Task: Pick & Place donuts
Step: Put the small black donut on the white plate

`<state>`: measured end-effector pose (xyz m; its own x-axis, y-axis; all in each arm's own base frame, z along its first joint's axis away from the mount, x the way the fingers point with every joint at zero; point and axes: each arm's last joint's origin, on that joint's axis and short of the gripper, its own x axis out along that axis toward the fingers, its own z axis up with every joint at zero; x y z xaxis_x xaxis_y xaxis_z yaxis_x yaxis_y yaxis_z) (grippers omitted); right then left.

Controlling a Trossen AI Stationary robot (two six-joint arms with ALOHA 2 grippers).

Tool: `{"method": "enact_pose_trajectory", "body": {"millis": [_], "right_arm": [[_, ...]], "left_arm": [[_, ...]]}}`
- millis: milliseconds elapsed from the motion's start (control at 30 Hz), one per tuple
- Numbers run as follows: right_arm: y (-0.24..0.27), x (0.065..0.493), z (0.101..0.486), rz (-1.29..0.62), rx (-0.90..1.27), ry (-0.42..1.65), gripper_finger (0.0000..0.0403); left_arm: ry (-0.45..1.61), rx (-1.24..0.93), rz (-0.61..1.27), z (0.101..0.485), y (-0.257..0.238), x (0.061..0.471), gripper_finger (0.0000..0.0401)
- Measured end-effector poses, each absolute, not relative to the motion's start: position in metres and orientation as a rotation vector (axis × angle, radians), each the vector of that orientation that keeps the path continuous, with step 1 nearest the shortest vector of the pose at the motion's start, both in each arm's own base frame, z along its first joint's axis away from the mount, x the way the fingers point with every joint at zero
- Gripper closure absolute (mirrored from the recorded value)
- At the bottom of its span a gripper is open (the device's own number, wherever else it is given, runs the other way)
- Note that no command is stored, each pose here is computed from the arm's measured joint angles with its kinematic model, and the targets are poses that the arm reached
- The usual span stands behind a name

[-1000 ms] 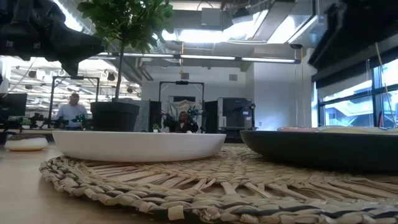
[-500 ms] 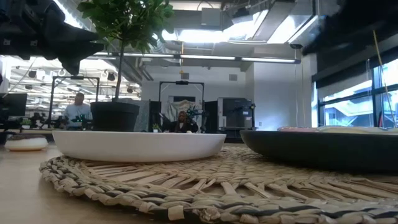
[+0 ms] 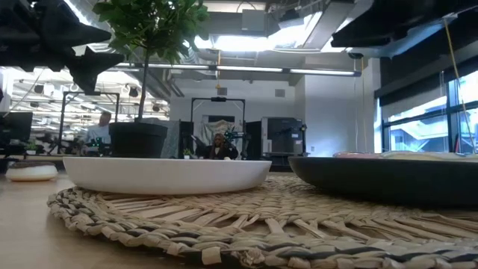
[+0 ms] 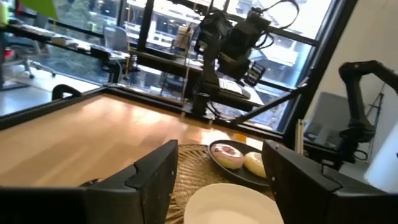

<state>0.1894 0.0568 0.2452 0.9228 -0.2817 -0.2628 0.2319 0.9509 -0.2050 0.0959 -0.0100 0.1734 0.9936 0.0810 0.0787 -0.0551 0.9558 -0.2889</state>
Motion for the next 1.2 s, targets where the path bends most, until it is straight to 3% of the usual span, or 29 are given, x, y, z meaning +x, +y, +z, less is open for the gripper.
{"method": "enact_pose_trajectory", "body": {"millis": [100,367,667,1200], "right_arm": [[0.06,0.191,0.242,-0.179,-0.108,0.309,0.0208],[0.06,0.195,0.236,-0.243,-0.138,0.338,0.0208],[0.059,0.194,0.232,-0.25,-0.108,0.372,0.0208],[0.057,0.191,0.226,-0.27,-0.09,0.431,0.0208]], "left_arm": [[-0.09,-0.261,0.073,0.174,-0.01,0.096,0.0173],[-0.058,-0.219,0.092,0.179,-0.01,0.096,0.0178],[0.339,-0.285,0.224,0.173,-0.009,0.1,0.0187],[0.855,-0.343,0.16,0.195,-0.02,0.129,0.0188]]}}
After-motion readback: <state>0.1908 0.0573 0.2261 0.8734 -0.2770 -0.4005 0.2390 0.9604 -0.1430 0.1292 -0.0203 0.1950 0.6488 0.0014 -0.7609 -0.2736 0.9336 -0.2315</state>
